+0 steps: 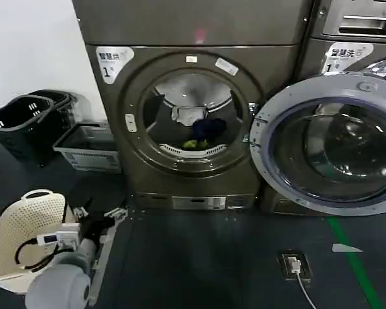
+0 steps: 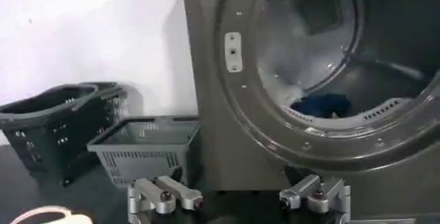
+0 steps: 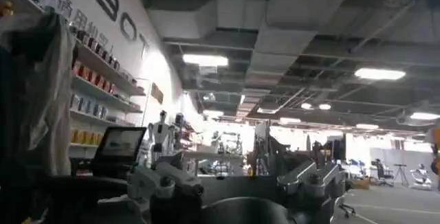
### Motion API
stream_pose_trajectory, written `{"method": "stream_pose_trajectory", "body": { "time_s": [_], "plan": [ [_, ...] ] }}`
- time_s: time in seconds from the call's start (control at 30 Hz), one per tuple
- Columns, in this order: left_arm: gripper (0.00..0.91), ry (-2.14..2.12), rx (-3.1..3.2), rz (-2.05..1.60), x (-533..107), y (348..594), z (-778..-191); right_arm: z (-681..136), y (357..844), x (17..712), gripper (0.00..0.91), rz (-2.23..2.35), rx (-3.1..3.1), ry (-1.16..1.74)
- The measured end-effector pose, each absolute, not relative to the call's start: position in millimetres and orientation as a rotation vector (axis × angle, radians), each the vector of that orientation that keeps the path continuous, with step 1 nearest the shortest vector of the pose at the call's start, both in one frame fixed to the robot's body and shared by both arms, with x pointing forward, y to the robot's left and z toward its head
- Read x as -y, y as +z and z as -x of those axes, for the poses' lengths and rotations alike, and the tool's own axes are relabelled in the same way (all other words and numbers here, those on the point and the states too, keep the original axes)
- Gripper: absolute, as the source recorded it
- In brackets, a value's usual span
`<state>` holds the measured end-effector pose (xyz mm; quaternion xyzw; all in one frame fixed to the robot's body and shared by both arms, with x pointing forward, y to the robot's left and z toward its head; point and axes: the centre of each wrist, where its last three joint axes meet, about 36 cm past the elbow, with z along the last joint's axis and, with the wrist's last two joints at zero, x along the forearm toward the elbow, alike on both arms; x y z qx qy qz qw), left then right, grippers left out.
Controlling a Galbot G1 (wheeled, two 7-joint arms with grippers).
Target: Grasp the clothes from the dryer.
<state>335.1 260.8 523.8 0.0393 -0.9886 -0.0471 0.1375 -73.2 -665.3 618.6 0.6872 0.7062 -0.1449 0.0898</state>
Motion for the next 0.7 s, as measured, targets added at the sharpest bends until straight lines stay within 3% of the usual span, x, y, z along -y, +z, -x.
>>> {"method": "stream_pose_trajectory", "body": {
  "time_s": [0.7],
  "plan": [
    [0.907, -0.156, 2.870, -0.102, -259.8, 526.1, -339.1, 68.4, 617.0, 665.3, 0.907, -2.035, -2.105, -0.417]
  ]
}}
